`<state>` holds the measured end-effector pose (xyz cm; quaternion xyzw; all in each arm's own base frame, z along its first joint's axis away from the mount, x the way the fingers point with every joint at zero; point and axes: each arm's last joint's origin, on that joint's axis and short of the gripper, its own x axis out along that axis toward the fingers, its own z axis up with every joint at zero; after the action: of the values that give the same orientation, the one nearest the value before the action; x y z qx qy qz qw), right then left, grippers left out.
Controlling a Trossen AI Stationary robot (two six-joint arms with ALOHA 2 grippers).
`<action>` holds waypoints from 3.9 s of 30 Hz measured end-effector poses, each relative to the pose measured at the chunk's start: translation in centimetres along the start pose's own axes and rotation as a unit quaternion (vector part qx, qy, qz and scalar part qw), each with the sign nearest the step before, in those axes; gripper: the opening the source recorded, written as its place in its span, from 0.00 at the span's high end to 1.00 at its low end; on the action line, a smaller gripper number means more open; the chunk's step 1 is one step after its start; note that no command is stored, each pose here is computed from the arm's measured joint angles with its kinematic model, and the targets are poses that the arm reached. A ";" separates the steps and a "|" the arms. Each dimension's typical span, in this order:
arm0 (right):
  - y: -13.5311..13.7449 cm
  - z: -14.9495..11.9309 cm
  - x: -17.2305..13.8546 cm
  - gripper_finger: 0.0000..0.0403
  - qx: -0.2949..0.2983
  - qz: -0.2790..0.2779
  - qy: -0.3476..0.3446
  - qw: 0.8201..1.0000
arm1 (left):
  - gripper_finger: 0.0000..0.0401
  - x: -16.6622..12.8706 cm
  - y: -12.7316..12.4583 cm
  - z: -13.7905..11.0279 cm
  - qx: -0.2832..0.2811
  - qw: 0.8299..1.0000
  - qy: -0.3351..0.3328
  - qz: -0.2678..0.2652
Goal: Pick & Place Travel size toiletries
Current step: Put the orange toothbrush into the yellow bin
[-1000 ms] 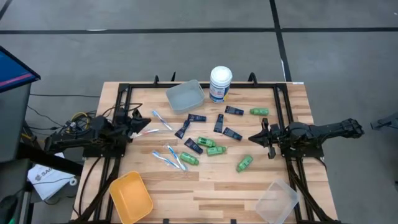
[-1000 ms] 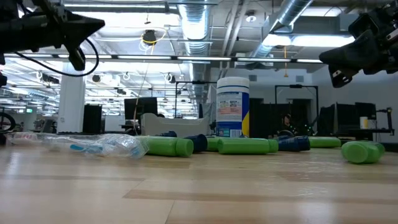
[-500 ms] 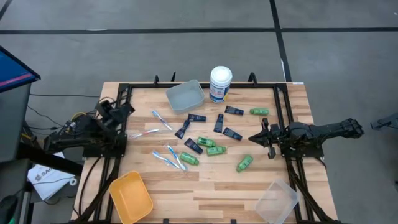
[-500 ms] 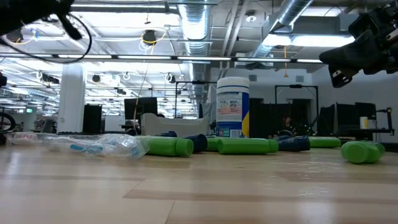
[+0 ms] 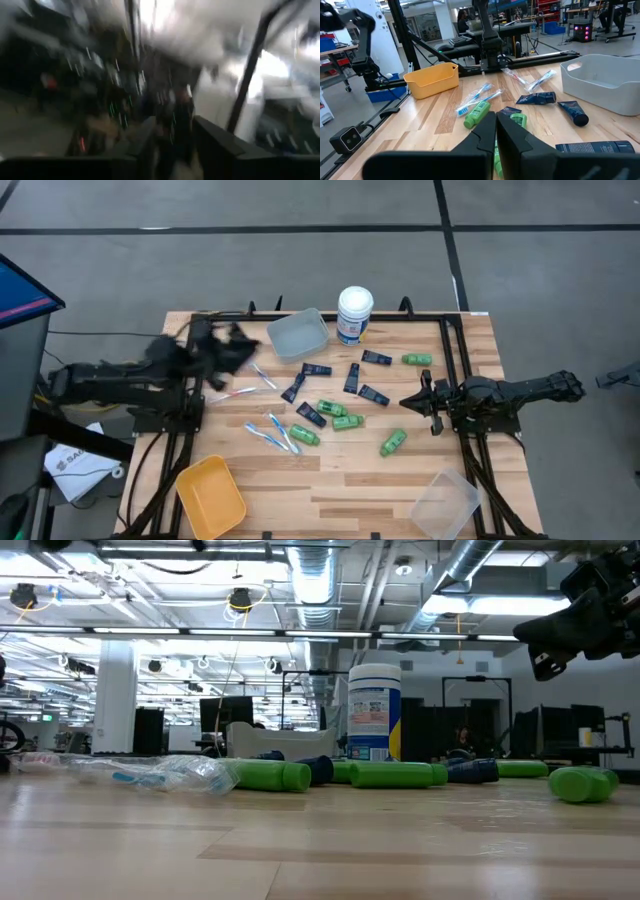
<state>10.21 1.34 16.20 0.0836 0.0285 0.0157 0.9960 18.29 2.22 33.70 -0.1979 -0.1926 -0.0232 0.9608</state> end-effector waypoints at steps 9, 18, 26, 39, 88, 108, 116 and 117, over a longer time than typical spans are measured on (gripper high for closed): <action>0.0 0.0 0.0 0.99 0.000 0.000 0.000 1.000 | 0.41 3.2 2.9 -5.5 -0.068 0.919 0.352 0.164; 0.0 0.0 0.0 0.99 0.000 0.000 0.000 1.000 | 0.44 -0.4 4.1 -8.0 -0.048 0.796 0.519 0.307; 0.0 0.0 0.0 0.99 0.000 0.000 0.000 1.000 | 0.40 -3.2 5.2 -9.8 0.002 0.736 0.556 0.387; 0.0 0.0 0.0 0.99 0.000 0.000 0.000 1.000 | 0.27 -7.3 8.2 -12.6 -0.010 0.681 0.578 0.450; 0.0 0.0 0.0 0.99 0.000 0.000 0.000 1.000 | 0.97 -4.8 9.3 -11.8 -0.011 0.733 0.586 0.346; 0.0 0.0 0.0 0.99 0.000 0.000 0.000 1.000 | 0.95 -3.0 -10.0 -8.8 -0.131 0.772 0.619 -0.059; 0.0 0.0 0.0 0.99 0.000 0.000 0.000 1.000 | 0.95 -4.9 -13.7 -13.4 -0.057 0.708 0.696 -0.105; 0.0 0.0 0.0 0.99 0.000 0.000 0.000 1.000 | 0.95 -5.0 -13.9 -14.0 -0.039 0.701 0.702 -0.119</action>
<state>10.21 1.34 16.20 0.0836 0.0284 0.0157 0.9960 17.01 -16.21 25.12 -0.1368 0.5166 -0.2771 0.7985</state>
